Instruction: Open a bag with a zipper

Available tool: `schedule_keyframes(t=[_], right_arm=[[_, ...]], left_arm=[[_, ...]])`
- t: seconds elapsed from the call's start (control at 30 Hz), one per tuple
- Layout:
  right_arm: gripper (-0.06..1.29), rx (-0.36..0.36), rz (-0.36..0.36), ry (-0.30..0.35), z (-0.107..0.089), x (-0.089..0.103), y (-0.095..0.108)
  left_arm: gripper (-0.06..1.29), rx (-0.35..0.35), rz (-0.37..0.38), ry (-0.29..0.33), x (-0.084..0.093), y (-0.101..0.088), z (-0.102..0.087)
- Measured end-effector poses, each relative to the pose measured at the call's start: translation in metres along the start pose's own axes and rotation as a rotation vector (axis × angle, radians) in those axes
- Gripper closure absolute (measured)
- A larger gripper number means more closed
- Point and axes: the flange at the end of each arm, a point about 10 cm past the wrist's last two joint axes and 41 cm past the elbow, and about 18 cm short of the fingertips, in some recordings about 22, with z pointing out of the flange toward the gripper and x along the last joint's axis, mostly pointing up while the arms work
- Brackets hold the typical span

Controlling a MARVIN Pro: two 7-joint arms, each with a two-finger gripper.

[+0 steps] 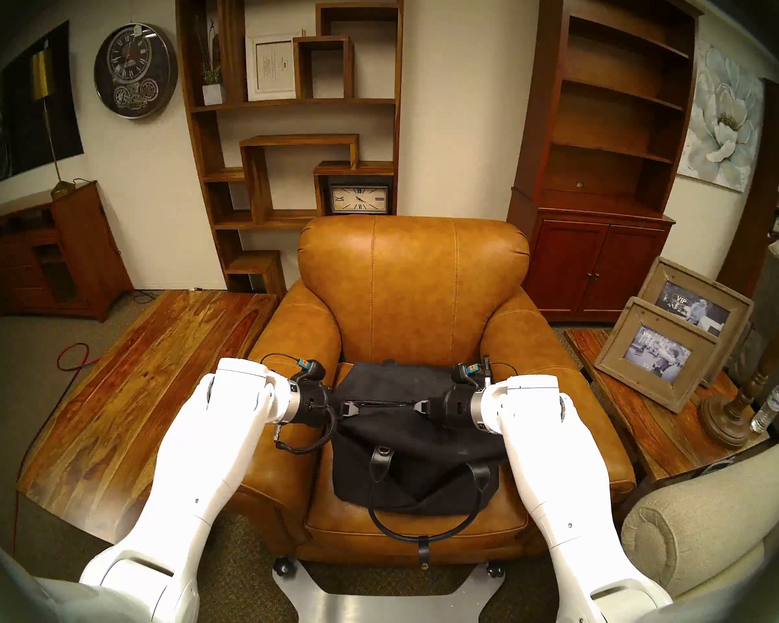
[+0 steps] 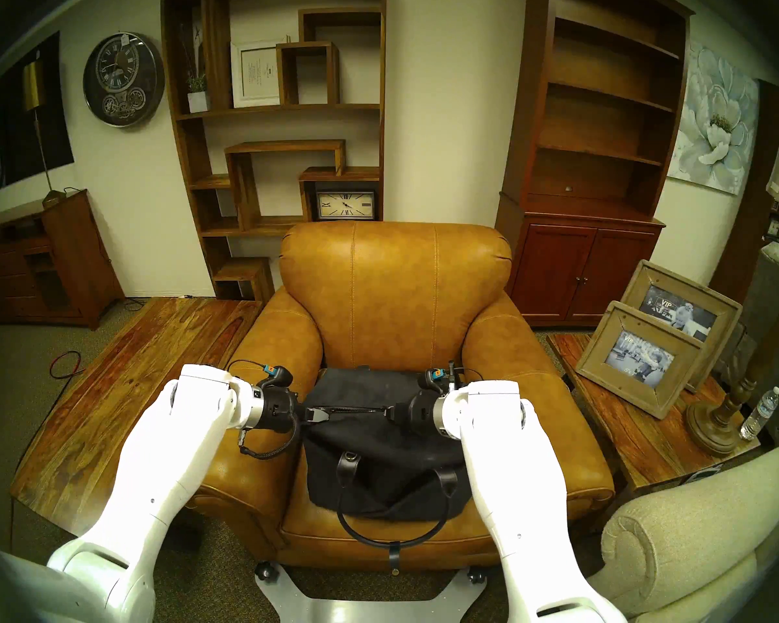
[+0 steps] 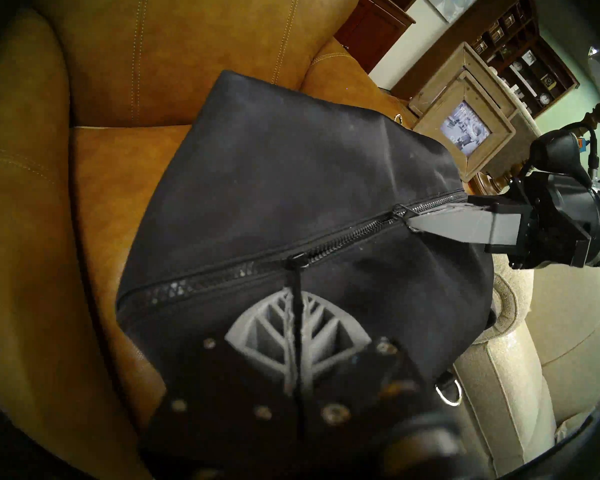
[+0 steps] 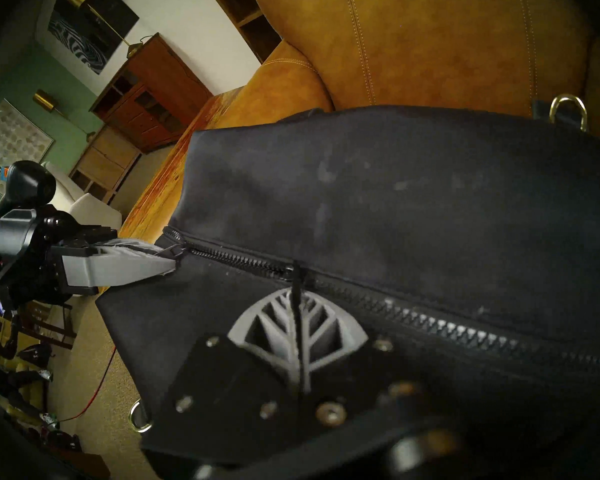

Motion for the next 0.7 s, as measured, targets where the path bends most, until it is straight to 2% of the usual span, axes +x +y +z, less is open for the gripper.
schedule_keyframes(t=[0.17, 0.7], right_arm=[[1.25, -0.031, -0.008, -0.001, -0.007, 0.001, 0.011], [1.25, -0.167, 0.015, 0.012, -0.055, -0.001, 0.075]], left_arm=[[1.24, 0.025, 0.008, -0.001, -0.001, -0.004, -0.005], [1.24, 0.131, 0.04, -0.003, 0.006, -0.023, -0.024]])
